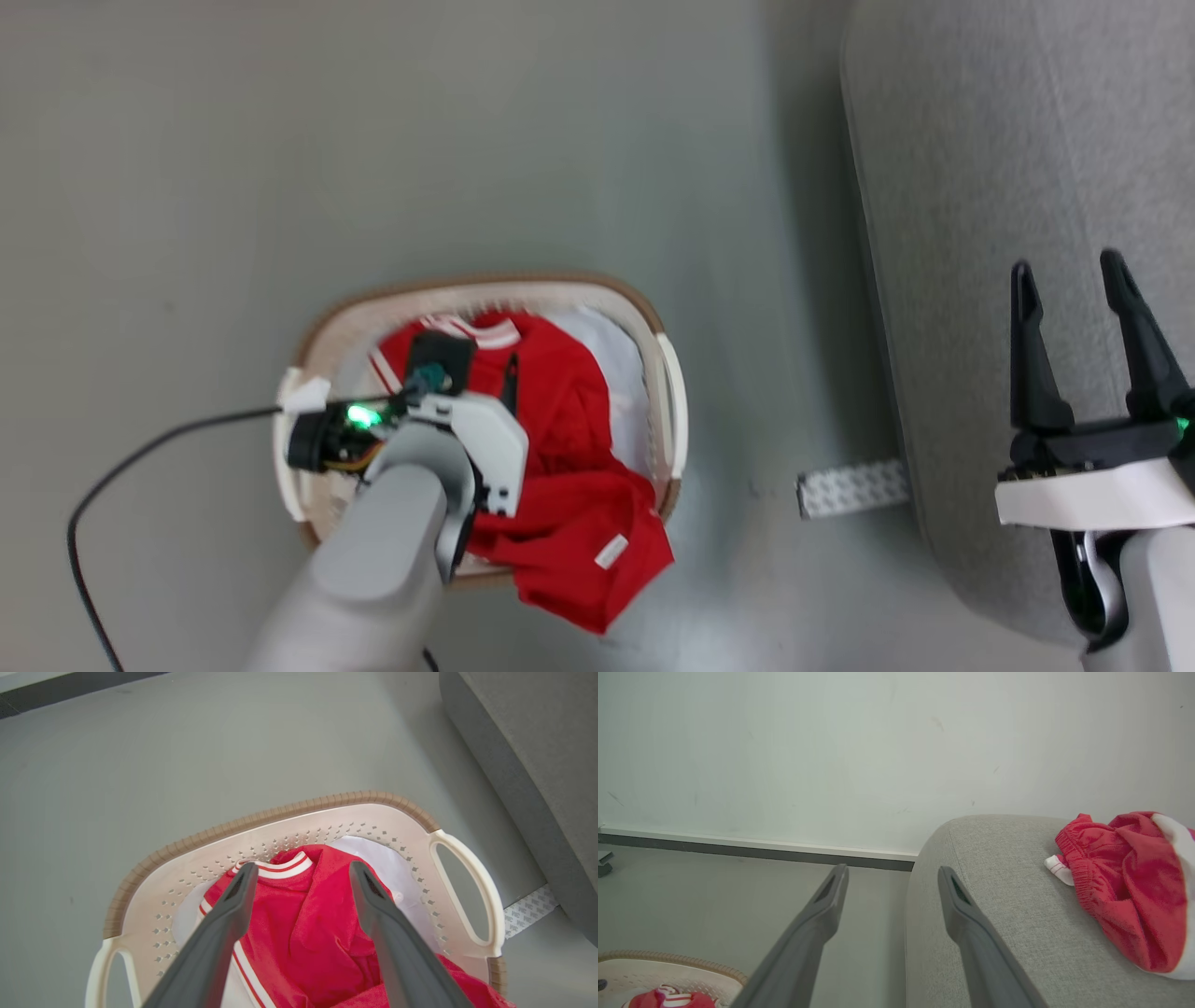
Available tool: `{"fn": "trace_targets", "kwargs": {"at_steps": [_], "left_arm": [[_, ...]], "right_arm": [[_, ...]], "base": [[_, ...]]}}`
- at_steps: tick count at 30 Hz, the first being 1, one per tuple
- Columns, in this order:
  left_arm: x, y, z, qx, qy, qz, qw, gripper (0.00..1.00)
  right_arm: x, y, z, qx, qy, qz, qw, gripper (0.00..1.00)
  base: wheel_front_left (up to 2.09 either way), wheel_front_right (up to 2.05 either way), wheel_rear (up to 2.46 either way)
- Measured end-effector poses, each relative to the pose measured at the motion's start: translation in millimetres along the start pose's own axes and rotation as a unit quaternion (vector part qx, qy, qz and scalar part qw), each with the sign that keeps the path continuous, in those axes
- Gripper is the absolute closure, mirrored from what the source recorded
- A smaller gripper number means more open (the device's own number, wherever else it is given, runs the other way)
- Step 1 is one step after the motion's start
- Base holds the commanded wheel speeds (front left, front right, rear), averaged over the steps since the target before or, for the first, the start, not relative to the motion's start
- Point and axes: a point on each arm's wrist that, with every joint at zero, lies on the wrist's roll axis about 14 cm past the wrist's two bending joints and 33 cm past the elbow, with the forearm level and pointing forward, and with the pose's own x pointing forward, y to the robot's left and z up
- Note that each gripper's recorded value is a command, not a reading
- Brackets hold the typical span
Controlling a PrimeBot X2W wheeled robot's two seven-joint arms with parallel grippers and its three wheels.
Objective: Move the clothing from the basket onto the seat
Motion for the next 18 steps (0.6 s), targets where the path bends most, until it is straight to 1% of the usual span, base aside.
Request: {"fn": "trace_targets", "kwargs": {"at_steps": [4,7,11,15,18], "left_arm": [[29,-4,-32,0.002,0.046,-0.003,0.999,0.0],[45,-3,-59,0.002,0.083,0.006,0.997,0.0],[64,-3,-85,0.001,0.114,0.016,0.993,0.0],[74,2,-113,0.007,0.149,0.023,0.989,0.0],[81,-2,-126,0.009,0.163,0.017,0.986,0.0]], "right_arm": [[10,0,-25,0.0,0.026,0.0,1.0,0.0],[13,-3,-43,0.0,0.044,-0.004,0.999,0.0],[15,-4,-63,0.001,0.065,-0.007,0.998,0.0],[19,-7,-71,0.0,0.071,-0.01,0.997,0.0],[18,-8,-77,0.001,0.077,-0.013,0.997,0.0]], "base": [[0.0,0.0,0.0],[0.0,0.0,0.0],[0.0,0.0,0.0],[0.0,0.0,0.0],[0.0,0.0,0.0]]}}
